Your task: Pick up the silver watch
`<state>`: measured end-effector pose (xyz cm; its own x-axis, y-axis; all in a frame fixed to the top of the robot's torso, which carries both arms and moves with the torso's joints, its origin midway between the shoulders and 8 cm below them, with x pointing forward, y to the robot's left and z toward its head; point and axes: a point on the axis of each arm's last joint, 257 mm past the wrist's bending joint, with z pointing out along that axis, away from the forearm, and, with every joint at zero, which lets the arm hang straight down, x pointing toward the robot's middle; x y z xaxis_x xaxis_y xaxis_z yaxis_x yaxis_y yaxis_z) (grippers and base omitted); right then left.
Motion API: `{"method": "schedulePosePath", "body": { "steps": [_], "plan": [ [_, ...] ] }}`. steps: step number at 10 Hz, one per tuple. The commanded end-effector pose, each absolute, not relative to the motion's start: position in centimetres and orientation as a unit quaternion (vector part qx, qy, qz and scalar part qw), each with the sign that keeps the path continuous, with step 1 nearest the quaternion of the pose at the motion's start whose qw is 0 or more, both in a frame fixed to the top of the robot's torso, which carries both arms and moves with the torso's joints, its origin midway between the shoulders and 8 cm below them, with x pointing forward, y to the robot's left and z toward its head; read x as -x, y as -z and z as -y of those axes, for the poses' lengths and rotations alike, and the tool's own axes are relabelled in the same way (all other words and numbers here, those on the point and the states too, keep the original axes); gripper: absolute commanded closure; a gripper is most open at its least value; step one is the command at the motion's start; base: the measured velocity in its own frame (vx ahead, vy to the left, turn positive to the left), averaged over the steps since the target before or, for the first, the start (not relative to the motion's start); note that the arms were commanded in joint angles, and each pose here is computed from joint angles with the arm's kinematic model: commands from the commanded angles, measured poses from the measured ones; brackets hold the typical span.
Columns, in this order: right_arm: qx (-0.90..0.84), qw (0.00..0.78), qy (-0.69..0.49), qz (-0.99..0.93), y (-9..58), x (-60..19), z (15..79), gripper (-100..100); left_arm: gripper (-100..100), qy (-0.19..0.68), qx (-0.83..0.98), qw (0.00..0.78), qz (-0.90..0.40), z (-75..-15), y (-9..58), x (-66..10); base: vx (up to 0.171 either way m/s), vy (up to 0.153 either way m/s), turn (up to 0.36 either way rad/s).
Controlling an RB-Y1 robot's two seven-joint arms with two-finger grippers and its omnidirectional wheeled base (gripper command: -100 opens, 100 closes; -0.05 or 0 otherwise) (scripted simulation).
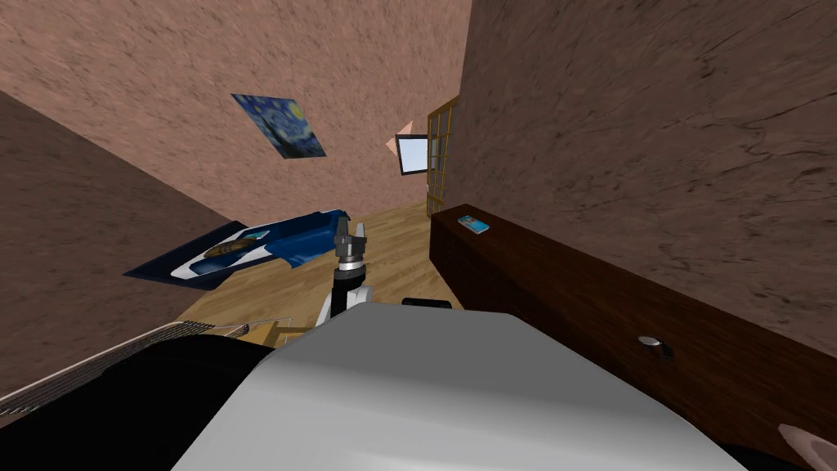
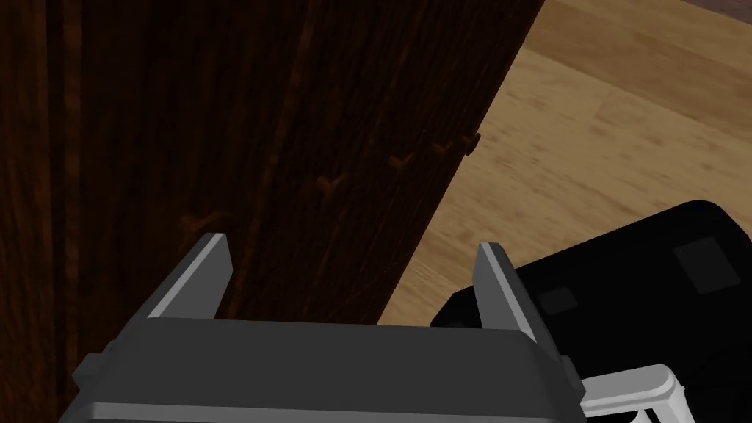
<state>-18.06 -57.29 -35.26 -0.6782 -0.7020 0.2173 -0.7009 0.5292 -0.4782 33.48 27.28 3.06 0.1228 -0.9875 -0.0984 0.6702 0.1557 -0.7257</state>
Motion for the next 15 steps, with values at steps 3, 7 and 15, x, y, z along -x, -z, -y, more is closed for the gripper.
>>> {"method": "schedulePosePath", "body": {
  "steps": [3, 7, 15],
  "plan": [
    [0.464, -0.066, 0.285, -0.836, 32.7, 21.2, 59.7, -100, 0, 0.592, 0.267, 0.7, -0.297, -27.3, -3.1, -33.5, 0.114, -0.022, 0.184],
    [0.529, -0.125, 0.291, -0.787, 30.0, 23.4, 62.0, -100, 0, 0.592, 0.267, 0.7, -0.297, -27.3, -3.1, -33.5, 0.121, -0.048, 0.169],
    [0.587, -0.147, 0.297, -0.738, 29.2, 22.4, 63.4, -100, 0, 0.592, 0.267, 0.7, -0.297, -27.3, -3.1, -33.5, 0.068, -0.093, 0.111]
  ]
}}
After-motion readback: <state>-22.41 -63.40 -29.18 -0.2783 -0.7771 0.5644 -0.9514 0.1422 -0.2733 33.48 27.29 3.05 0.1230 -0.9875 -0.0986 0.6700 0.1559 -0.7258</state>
